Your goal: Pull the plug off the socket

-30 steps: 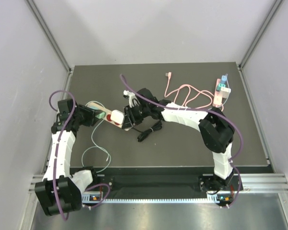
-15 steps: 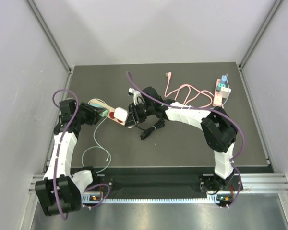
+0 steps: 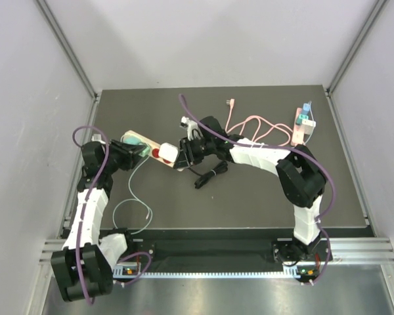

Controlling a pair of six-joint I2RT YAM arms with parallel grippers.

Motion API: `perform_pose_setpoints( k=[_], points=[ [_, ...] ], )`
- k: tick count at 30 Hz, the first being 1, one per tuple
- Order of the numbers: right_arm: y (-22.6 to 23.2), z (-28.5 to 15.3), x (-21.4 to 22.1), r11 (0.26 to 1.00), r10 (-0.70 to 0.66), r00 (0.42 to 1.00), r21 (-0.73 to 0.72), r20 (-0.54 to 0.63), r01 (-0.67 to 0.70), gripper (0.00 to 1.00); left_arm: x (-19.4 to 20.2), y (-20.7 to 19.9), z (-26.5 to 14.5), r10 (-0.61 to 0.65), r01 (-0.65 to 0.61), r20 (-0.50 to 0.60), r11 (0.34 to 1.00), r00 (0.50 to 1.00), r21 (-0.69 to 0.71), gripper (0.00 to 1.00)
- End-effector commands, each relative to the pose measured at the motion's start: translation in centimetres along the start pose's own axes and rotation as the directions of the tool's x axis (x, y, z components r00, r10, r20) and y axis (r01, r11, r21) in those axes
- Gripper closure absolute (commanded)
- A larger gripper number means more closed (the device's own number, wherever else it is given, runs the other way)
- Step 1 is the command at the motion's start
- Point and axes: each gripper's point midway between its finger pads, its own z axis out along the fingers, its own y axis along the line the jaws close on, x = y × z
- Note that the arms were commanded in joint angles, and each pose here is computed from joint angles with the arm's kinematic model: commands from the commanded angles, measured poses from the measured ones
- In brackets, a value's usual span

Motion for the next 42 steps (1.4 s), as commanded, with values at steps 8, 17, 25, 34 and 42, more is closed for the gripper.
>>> perform_pose_setpoints(
  k=[8,17,25,34,42],
  points=[
    [-10.8,-3.0,-1.0,0.902,0.191,0.971,0.364,0.145,-0.232,1.0,0.7,-5.8,-3.1,0.223,-0.217,-0.062,0.972,0.973,0.087,1.0],
    [-12.1,-3.5,-0.9,0.872,0.184,0.97,0.429,0.156,-0.234,1.0,-2.3,-1.0,-5.0,0.111,-0.097,0.013,0.912,0.994,-0.398,1.0],
    [-12.6,-3.9,-1.2,0.856,0.127,0.98,0.481,0.156,-0.187,1.0,-1.6,-0.1,-5.0,0.019,-0.028,-0.023,0.883,1.0,-0.468,1.0],
    [-11.1,-3.5,-1.4,0.897,0.121,0.981,0.407,0.154,-0.174,1.0,-1.9,-1.2,-4.9,0.139,-0.144,-0.041,0.91,0.989,-0.389,1.0],
    [-10.8,-3.4,-1.5,0.915,0.126,0.98,0.363,0.155,-0.175,1.0,-2.5,0.6,-4.1,0.181,-0.172,-0.014,0.9,0.983,-0.4,1.0]
  ],
)
